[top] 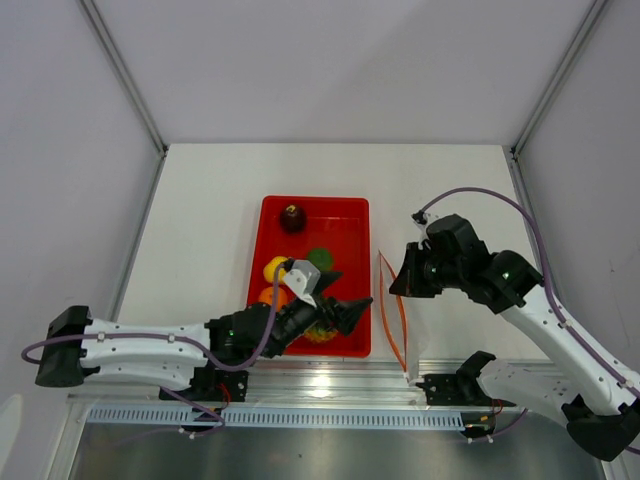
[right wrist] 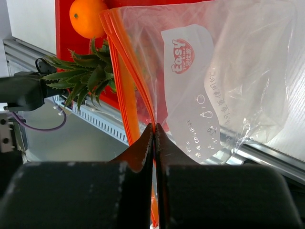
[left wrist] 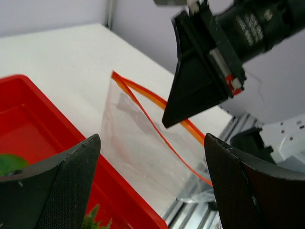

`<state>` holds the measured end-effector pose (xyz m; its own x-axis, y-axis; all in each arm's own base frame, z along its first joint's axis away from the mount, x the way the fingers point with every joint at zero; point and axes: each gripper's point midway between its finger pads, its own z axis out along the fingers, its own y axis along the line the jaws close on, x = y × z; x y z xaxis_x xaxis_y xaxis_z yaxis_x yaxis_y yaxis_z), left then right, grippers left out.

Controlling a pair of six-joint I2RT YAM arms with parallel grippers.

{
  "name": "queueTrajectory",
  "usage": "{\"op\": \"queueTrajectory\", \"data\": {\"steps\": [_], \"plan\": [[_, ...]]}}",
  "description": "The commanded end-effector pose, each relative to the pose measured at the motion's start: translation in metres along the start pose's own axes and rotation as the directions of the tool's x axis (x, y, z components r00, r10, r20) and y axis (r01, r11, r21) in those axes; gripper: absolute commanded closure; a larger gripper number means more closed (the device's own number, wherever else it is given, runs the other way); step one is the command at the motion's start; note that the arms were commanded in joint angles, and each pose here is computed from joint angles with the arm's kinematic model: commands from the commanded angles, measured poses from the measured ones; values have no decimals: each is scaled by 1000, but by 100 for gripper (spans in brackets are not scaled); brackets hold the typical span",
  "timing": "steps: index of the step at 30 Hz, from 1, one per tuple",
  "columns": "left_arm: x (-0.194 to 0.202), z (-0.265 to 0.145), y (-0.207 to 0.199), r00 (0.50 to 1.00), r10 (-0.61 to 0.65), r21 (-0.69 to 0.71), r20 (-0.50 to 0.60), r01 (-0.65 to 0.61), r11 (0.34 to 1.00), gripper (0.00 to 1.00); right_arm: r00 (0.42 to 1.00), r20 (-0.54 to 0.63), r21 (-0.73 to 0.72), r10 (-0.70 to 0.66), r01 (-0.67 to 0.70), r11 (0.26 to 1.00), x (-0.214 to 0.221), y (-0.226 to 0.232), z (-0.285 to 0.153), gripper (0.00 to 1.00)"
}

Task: Place the food in the zip-top bag and seal the zipper
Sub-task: Place the fake fruit in the bin, then open the zipper of the food storage bag.

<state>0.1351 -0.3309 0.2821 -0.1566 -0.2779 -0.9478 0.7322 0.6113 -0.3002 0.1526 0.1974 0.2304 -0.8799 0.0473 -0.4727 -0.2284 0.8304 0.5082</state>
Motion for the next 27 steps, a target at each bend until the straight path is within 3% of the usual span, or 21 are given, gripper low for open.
{"op": "queueTrajectory", "data": {"steps": [1,14,17,18,20,21,24,27], "plan": [[28,4,-19,986,-47,59,-162,57,997,11,999,43,-1,0,0,1000,-9,8,-7,100],[82,26,-15,910,-132,-61,-393,117,991,11,1000,28,2,4,-4,1000,2,14,-1,100],[96,29,-12,889,-157,-61,-431,145,988,26,999,30,16,13,-13,1000,5,10,-3,100],[98,29,-12,884,-165,-60,-437,155,986,45,999,30,18,15,-15,1000,6,9,-3,100],[103,30,-15,872,-180,-45,-456,179,983,69,1000,14,39,20,-21,999,13,3,-3,96],[105,29,-15,866,-182,-43,-465,184,982,98,1000,5,50,21,-22,999,16,0,-3,94],[104,31,-19,853,-180,-45,-491,181,982,99,1000,-24,86,18,-15,996,28,-10,-7,78],[93,38,-26,845,-205,-61,-493,201,978,99,1000,-13,80,29,-27,996,34,-10,-15,73]]}}
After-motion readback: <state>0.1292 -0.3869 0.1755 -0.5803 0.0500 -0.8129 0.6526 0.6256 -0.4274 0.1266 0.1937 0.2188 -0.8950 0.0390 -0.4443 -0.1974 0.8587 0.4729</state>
